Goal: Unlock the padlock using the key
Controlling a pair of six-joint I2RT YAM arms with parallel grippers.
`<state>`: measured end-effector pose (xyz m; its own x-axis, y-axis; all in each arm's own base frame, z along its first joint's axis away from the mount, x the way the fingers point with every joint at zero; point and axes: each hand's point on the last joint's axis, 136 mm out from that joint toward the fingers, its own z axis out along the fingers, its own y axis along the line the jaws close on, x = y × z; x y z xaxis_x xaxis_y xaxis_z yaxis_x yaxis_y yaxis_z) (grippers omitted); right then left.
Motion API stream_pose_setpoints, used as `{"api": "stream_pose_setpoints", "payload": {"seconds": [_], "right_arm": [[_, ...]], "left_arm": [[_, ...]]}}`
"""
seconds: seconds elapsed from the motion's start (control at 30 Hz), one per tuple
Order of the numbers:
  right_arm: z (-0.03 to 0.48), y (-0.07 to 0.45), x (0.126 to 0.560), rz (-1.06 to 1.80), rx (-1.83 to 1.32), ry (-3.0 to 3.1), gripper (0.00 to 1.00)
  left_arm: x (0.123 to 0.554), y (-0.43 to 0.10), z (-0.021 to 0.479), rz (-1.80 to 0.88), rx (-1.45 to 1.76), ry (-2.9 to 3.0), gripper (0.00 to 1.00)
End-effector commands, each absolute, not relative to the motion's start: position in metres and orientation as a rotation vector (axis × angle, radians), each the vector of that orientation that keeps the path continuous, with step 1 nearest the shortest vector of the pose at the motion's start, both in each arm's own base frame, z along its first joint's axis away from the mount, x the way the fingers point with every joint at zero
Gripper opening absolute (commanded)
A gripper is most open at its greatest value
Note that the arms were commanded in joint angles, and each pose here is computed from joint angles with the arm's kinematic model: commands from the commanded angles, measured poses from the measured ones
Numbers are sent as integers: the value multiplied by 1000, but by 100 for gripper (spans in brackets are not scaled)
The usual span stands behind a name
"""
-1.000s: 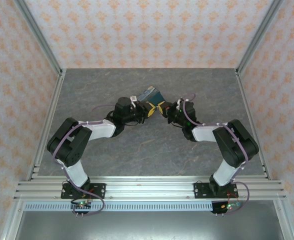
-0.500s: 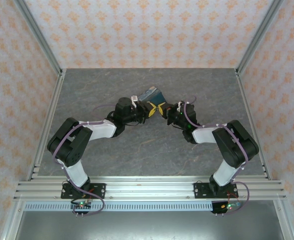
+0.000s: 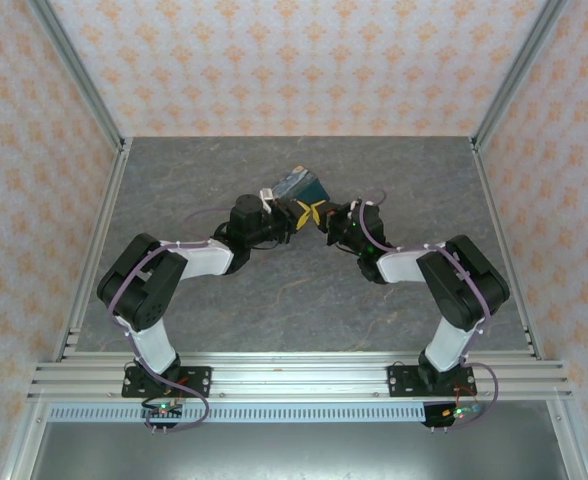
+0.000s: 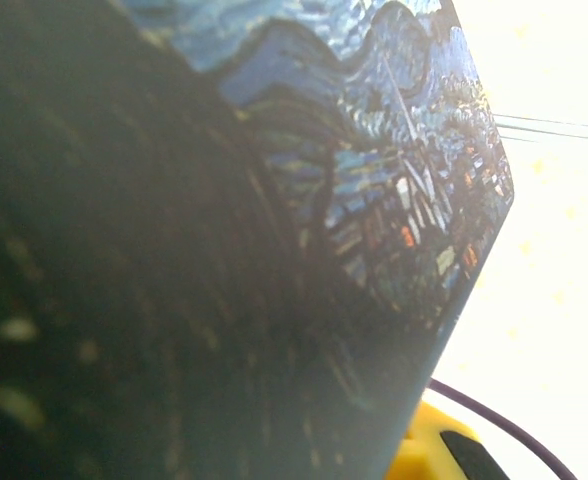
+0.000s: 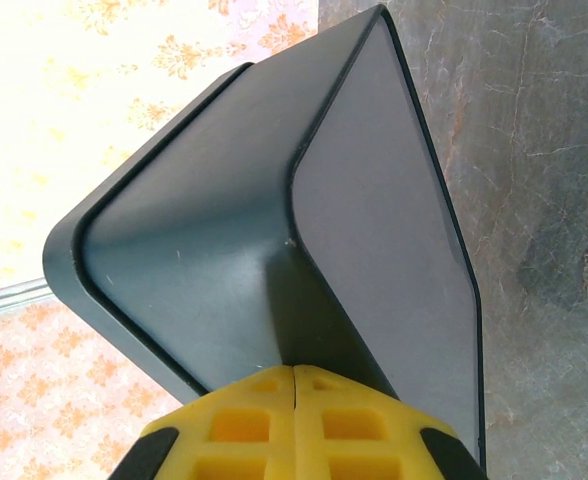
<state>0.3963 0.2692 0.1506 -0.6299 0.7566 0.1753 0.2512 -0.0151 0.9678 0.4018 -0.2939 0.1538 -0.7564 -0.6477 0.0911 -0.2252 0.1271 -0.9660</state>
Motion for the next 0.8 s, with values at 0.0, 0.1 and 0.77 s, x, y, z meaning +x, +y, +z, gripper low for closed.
{"api": "stream_pose_setpoints", "payload": {"seconds": [0.0,0.1,0.77], "right_arm": [[201,328,355,1985,764,1897,0],[200,326,356,1967,764,1903,0],[158,245,330,1608,819,2042,77]], "left_arm": [[375,-337,177,-1834,-588,2098,0],[376,-334,171,-1805,-601,2115,0],[384,-304,120,-1580,-474,2292,0]]}}
